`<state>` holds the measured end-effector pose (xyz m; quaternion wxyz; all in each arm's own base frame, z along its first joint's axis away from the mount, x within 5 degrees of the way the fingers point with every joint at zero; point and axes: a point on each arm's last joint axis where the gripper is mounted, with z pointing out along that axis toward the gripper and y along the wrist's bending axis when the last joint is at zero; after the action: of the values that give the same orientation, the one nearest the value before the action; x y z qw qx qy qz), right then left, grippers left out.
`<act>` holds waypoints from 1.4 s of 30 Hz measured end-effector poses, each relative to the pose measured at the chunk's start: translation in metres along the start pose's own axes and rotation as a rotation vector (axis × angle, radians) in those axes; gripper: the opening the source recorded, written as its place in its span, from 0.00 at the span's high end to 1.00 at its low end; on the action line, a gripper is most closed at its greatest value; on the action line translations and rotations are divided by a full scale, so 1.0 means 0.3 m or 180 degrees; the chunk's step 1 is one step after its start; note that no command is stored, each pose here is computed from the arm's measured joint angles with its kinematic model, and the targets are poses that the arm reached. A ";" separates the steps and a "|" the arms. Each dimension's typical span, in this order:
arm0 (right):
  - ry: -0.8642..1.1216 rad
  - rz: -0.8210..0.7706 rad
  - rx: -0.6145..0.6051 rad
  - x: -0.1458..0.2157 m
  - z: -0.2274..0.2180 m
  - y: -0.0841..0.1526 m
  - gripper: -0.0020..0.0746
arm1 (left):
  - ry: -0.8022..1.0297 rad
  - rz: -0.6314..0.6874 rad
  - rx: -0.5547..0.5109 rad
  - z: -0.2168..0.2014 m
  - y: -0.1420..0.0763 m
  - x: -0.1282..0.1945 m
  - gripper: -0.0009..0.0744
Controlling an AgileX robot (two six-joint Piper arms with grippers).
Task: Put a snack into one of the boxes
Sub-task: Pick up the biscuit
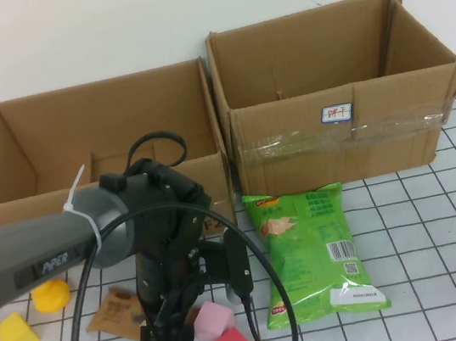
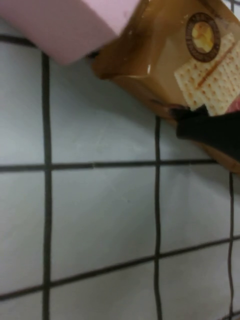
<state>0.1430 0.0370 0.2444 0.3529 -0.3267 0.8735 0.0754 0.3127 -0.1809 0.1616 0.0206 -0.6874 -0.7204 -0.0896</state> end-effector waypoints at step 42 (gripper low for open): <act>-0.0130 -0.0112 -0.0105 -0.012 0.000 0.010 0.98 | -0.0378 -0.0796 -0.0206 -0.134 -0.008 0.020 0.11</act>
<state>0.1430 0.0412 0.2467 0.3666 -0.3462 0.8589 0.0902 0.3062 -0.1815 0.2017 -0.0556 -0.5967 -0.7971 -0.0738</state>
